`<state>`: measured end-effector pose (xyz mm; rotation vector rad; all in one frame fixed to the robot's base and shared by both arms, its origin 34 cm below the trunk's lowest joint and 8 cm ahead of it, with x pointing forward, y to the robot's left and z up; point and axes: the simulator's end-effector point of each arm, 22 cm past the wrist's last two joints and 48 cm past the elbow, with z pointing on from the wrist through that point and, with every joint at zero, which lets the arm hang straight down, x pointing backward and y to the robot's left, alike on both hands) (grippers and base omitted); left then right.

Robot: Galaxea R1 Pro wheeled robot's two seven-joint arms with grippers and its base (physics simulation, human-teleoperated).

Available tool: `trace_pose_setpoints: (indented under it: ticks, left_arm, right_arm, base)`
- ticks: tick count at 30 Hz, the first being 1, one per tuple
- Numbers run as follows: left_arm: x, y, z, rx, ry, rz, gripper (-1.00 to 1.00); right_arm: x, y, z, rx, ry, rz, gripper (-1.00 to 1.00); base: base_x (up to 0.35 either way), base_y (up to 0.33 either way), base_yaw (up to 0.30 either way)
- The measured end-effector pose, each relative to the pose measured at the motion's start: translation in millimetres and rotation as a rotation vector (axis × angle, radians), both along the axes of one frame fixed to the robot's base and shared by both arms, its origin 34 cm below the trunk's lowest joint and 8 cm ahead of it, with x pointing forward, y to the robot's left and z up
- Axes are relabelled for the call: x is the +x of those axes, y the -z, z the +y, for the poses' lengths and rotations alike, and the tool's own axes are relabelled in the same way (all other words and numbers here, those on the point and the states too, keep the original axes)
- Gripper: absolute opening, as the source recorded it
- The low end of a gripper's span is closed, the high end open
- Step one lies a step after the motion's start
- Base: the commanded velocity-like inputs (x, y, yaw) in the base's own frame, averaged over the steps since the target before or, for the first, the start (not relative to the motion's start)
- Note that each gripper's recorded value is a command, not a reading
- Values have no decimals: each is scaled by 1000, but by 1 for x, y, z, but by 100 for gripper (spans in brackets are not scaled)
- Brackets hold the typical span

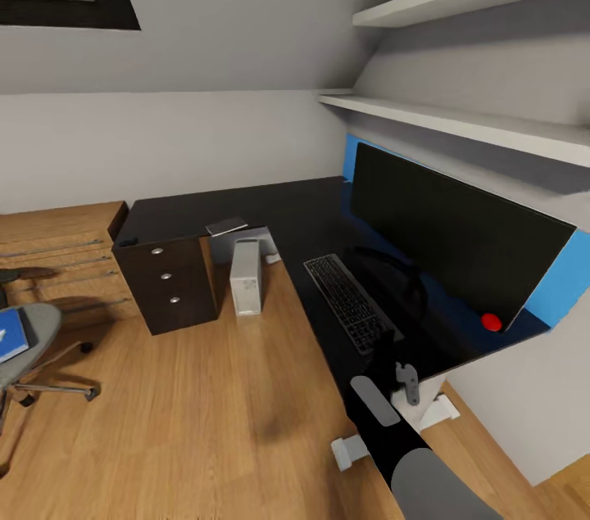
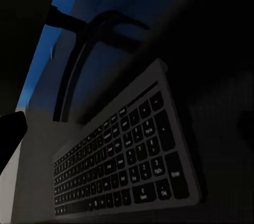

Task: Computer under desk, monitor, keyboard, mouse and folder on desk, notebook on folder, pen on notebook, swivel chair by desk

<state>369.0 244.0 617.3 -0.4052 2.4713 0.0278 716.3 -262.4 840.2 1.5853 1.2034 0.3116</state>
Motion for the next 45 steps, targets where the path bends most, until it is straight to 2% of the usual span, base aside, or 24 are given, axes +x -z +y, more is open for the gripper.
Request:
trace_pose_setpoints:
  ticks: [17, 27, 33, 39, 41, 42, 45]
  left_arm:
    - [-3, 2, 2, -1, -9, 14, 100]
    - [-5, 3, 4, 3, -14, 18, 100]
    - [-1, 0, 8, 8, -17, 3, 100]
    - [7, -5, 16, 18, -27, -28, 100]
    - [17, -11, 14, 12, -28, -53, 100]
    - [19, -13, 14, 11, -28, -59, 100]
    - [24, -19, 12, 6, -30, -74, 100]
  right_arm:
    - [-7, 11, 0, 21, 15, 45, 100]
    - [-7, 10, -2, 17, 16, 44, 100]
    - [-7, 10, -17, -12, 20, 43, 100]
    - [0, 23, -7, 19, -74, 75, 100]
    - [5, 36, -6, 37, -161, 112, 100]
    - [6, 39, -7, 38, -177, 121, 100]
    - [0, 43, -21, 7, -173, 143, 100]
  base:
    - [-329, -47, 0]
    - [-210, -243, 0]
    - [-81, -248, 0]
    - [-14, -43, 0]
    - [-5, -14, 0]
    - [-3, -8, 0]
    - [-1, -5, 0]
